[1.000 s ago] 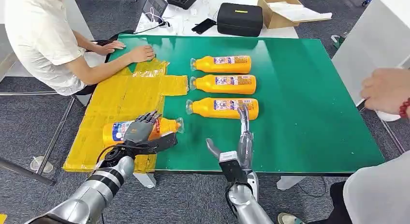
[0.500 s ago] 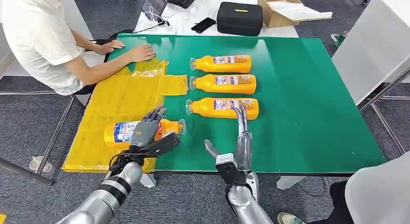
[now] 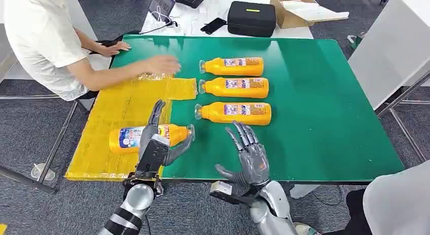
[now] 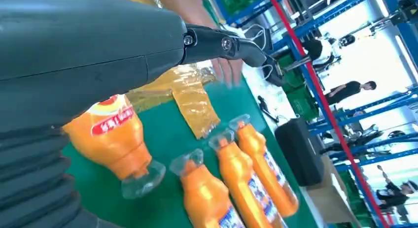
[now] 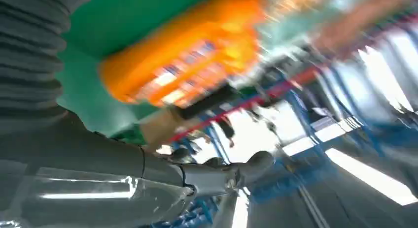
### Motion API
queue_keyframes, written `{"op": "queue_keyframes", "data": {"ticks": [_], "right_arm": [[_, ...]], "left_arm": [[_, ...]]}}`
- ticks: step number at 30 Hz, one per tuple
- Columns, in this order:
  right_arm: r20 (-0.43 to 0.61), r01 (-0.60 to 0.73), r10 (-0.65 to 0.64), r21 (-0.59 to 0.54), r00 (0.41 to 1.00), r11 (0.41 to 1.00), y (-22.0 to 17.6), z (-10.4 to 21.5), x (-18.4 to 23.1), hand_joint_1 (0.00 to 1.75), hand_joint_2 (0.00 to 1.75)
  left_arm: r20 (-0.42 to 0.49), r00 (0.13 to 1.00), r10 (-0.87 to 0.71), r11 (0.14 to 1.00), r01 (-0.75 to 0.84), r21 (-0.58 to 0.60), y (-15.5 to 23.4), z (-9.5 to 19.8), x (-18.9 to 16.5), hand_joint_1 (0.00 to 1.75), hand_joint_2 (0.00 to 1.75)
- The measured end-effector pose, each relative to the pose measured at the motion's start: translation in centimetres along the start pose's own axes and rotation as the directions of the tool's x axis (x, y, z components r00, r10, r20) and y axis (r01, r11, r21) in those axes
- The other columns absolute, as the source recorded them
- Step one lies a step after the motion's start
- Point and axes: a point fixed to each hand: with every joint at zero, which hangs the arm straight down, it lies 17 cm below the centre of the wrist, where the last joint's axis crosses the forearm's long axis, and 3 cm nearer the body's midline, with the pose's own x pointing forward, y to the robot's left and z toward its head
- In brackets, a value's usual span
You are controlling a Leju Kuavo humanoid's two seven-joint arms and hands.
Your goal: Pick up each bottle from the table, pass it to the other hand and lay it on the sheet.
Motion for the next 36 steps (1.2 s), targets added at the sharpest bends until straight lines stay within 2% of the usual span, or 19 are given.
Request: {"op": "queue_keyframes", "data": {"ticks": [2, 6, 9, 14, 24, 29, 30, 36], "right_arm": [[-0.052, -0.015, 0.016, 0.026, 0.999, 1.0, 0.3, 0.7, -2.2, 0.0, 0.0], [-0.092, -0.071, 0.078, 0.07, 0.993, 0.995, 0.5, 1.6, -4.8, 0.0, 0.0], [-0.114, -0.097, 0.106, 0.083, 0.988, 0.992, 0.2, 2.0, -6.1, 0.0, 0.0], [-0.135, -0.123, 0.136, 0.097, 0.981, 0.988, -0.2, 2.4, -7.5, 0.0, 0.0], [-0.121, -0.15, 0.162, 0.103, 0.979, 0.983, -0.7, 2.1, -8.3, 0.0, 0.0], [-0.175, -0.124, 0.142, 0.109, 0.974, 0.986, -1.0, 1.5, -9.7, 0.0, 0.0], [-0.188, -0.118, 0.138, 0.118, 0.972, 0.986, -0.9, 1.4, -10.2, 0.0, 1.75], [-0.242, -0.083, 0.125, 0.176, 0.962, 0.981, -0.1, 1.7, -12.7, 0.0, 1.75]], "left_arm": [[-0.02, 0.999, 0.029, 0.999, -0.029, 0.018, 0.2, 0.2, 0.1, 0.0, 1.75], [-0.13, 0.984, 0.126, 0.99, -0.116, 0.086, 0.7, 0.7, -1.1, 0.0, 1.75], [-0.15, 0.97, 0.191, 0.977, -0.174, 0.12, 1.0, 0.9, -0.9, 0.0, 1.75], [-0.127, 0.961, 0.244, 0.965, -0.229, 0.125, 0.6, 1.2, 0.6, 0.0, 1.75], [-0.092, 0.963, 0.253, 0.965, -0.244, 0.098, -0.5, 1.3, 2.5, 0.0, 1.75], [-0.089, 0.967, 0.239, 0.968, -0.23, 0.099, -0.7, 1.4, 2.7, 0.0, 1.75], [-0.086, 0.968, 0.238, 0.969, -0.23, 0.095, -0.8, 1.4, 2.8, 0.0, 1.75], [-0.132, 0.921, 0.366, 0.93, -0.359, 0.074, -2.1, 1.6, 2.6, 0.0, 1.75]]}}
